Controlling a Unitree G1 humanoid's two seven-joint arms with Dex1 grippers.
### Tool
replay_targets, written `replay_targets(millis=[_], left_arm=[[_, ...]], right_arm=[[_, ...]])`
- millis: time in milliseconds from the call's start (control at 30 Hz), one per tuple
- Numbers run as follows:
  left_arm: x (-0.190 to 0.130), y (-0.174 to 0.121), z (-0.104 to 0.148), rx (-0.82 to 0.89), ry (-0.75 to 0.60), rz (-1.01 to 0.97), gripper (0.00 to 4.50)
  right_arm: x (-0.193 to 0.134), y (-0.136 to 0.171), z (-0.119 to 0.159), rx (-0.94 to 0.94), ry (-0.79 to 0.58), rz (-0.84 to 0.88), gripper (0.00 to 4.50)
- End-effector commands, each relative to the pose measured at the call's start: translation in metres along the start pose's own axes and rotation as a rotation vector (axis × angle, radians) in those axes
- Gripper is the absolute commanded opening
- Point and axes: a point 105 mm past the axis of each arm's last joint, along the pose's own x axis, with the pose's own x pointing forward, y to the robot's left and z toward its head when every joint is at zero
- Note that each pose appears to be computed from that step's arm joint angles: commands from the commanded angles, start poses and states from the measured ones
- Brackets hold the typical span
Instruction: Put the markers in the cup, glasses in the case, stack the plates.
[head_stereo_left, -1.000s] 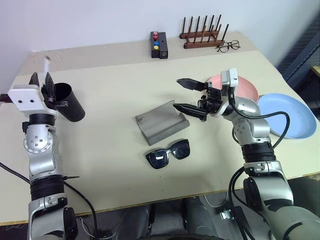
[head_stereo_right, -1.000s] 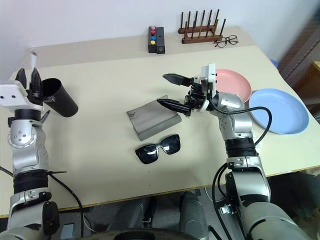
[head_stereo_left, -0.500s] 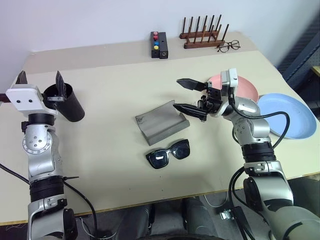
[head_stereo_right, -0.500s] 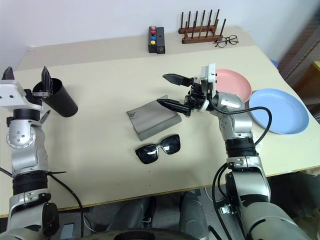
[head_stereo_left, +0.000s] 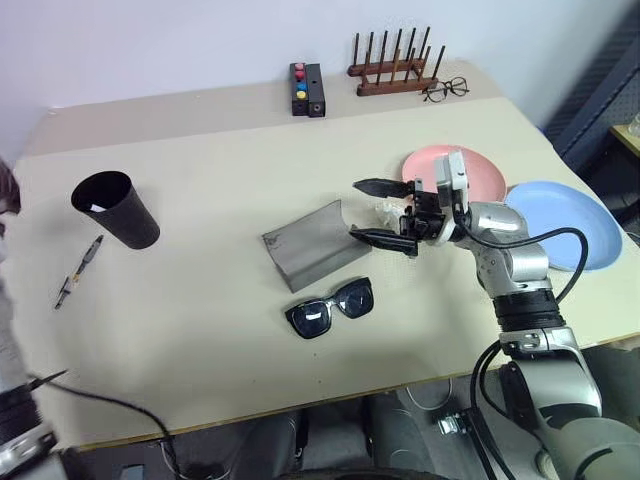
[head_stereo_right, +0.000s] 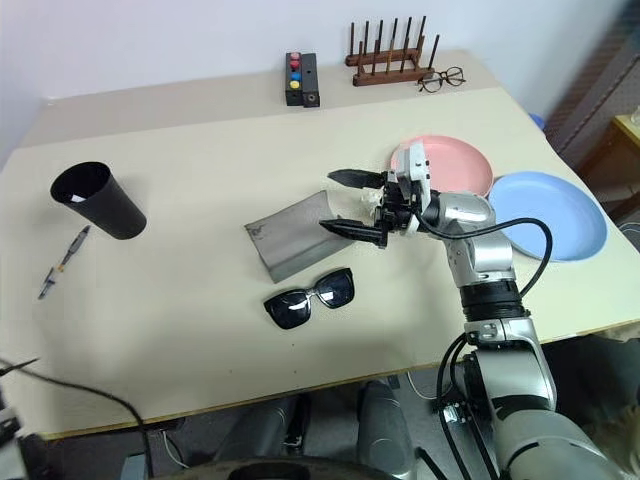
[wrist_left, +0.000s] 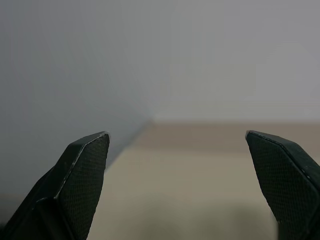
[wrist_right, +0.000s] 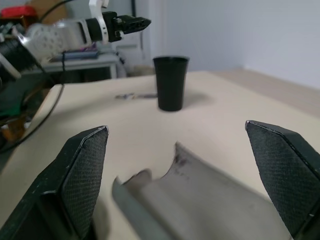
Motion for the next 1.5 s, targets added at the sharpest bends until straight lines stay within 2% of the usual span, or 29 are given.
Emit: replay_targets(millis=[33,200,300,433,633,733,1000,1167,1267,1500], left_arm=[[-0.010,0.010,0.006,0.021,0.095,-0.103,4.43],[-0.020,0.018,-0.014,0.148,0.309,-0.192,4.43],[-0.019,0.016,-0.019,0.199,0.367,-0.240,4.43],[-0.014,0.003,-0.037,0.292,0.457,-0.320,4.43],[-0.009,-0.014,-0.078,0.354,0.606,-0.395,4.43],[-0.005,-0.019,-0.089,0.390,0.643,-0.415,4.43],[0.011,-0.018,-0.097,0.440,0.675,-0.386,4.43],[0.014,-0.020,-0.114,0.439,0.753,-0.399,4.43],[0.012,-0.026,-0.123,0.419,0.792,-0.423,3.59],[-0.001,-0.031,-0.140,0.348,0.894,-0.442,0.11]], right_arm=[[0.002,0.010,0.005,-0.054,0.042,0.096,4.50],[0.002,0.021,-0.007,-0.064,0.120,0.208,4.50],[0.004,0.023,-0.008,-0.069,0.130,0.235,4.50],[0.004,0.025,-0.014,-0.078,0.146,0.259,4.50],[0.007,0.024,-0.017,-0.079,0.138,0.253,4.50],[0.007,0.024,-0.017,-0.081,0.136,0.249,4.50],[0.003,0.021,-0.013,-0.086,0.133,0.215,4.50],[0.000,0.021,-0.008,-0.092,0.136,0.197,4.50],[-0.002,0.020,-0.007,-0.095,0.137,0.189,4.50],[-0.005,0.020,-0.004,-0.100,0.138,0.175,4.50]])
